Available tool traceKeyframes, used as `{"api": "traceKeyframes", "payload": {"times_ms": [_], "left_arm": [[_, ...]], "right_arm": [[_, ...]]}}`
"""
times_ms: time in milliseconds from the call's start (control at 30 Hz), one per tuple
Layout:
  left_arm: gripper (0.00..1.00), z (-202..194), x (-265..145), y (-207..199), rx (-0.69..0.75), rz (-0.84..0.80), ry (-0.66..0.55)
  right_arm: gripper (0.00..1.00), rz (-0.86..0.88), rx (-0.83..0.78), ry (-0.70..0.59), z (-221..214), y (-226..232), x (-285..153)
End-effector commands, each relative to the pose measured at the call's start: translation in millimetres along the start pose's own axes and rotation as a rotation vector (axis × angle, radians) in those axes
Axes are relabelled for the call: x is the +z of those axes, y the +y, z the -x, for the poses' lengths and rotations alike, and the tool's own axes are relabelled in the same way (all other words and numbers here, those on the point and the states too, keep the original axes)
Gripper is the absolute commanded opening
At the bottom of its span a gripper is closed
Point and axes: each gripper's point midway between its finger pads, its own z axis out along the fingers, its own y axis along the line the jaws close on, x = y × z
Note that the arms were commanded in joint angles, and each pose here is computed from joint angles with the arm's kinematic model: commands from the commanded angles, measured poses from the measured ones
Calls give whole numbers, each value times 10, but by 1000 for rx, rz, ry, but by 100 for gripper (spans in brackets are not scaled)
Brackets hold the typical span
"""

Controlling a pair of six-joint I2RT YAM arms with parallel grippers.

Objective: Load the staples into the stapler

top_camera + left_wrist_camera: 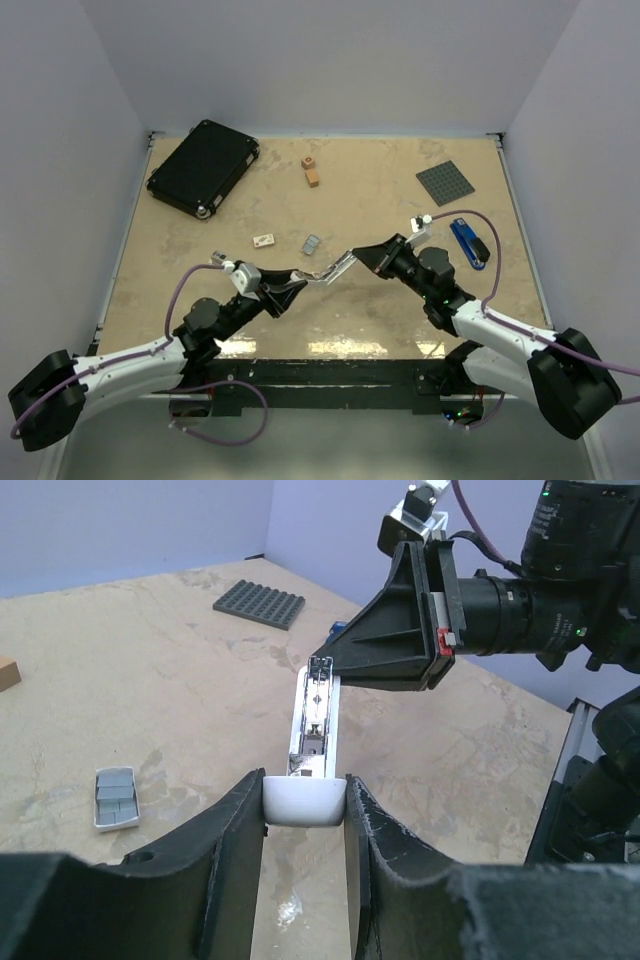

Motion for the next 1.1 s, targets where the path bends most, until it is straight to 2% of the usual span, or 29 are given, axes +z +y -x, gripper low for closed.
{"api": "traceKeyframes", "payload": {"times_ms": [0,300,333,533,633,767,800,867,900,933,1067], "left_arm": [[0,256,-97,97,-45,62,-115],[0,36,-143,-103,-149,-28,-40],[0,-81,-179,-89,-159,-22,-13],[0,-49,-205,33,-165,52,-45],[0,-21,-173,107,-123,90,-46],[0,-68,-62,47,-78,57,-3],[0,-1,-29,18,-75,42,-32],[0,-55,17,-22,-76,18,-21],[0,-119,39,-24,-71,15,0],[0,-117,57,-38,-68,7,-1],[0,-88,113,-36,-48,8,-9]], "right_arm": [[0,6,120,-112,316,-155,-85],[0,86,315,-123,358,-129,-160],[0,87,329,-122,343,-147,-159],[0,14,254,-80,217,-353,-106],[0,-36,196,-50,126,-496,-91],[0,-105,170,10,-50,-727,-60],[0,-112,167,22,-82,-761,-51],[4,-114,167,58,-172,-816,-32],[11,-111,163,71,-197,-822,-22],[14,-111,156,89,-232,-835,-16],[16,-149,139,119,-290,-941,22]]}}
